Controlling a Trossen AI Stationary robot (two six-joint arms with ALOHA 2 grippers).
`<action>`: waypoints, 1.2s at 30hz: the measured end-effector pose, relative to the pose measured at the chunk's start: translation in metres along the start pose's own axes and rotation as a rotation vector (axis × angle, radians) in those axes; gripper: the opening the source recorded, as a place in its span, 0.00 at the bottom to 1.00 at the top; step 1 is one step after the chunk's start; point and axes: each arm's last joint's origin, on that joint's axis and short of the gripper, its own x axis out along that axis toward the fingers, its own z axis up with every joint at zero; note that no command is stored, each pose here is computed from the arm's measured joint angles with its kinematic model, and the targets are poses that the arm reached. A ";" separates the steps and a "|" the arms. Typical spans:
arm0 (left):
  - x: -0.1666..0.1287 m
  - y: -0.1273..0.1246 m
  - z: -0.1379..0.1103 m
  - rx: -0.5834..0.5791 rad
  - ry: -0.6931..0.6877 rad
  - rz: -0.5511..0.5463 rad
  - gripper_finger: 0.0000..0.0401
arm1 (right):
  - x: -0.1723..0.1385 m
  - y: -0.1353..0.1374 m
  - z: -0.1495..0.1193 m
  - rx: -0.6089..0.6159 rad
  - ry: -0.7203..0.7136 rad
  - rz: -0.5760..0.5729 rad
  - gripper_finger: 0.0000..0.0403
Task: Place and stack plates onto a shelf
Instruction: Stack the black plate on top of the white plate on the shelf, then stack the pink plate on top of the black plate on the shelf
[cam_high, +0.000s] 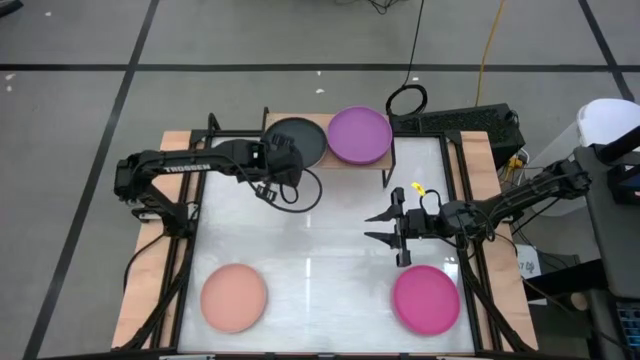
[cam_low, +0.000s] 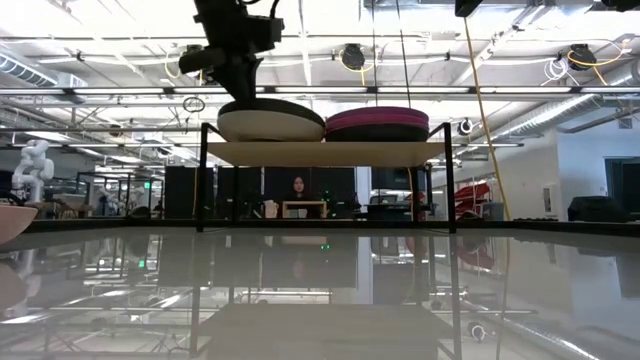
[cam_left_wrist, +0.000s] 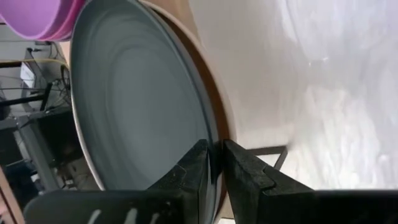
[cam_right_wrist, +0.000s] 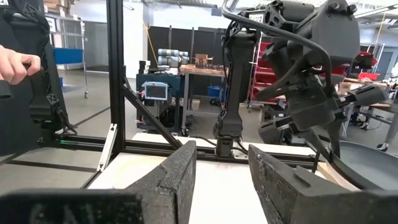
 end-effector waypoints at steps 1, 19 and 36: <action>0.000 0.000 0.000 -0.001 -0.004 -0.005 0.14 | 0.000 0.000 0.000 0.000 0.000 0.000 0.32; -0.041 0.009 -0.021 -0.124 -0.128 0.064 0.45 | 0.000 0.000 -0.001 -0.002 0.007 0.000 0.32; -0.149 0.002 -0.084 -0.578 -0.619 0.113 0.48 | -0.001 0.000 -0.008 0.055 0.053 0.002 0.32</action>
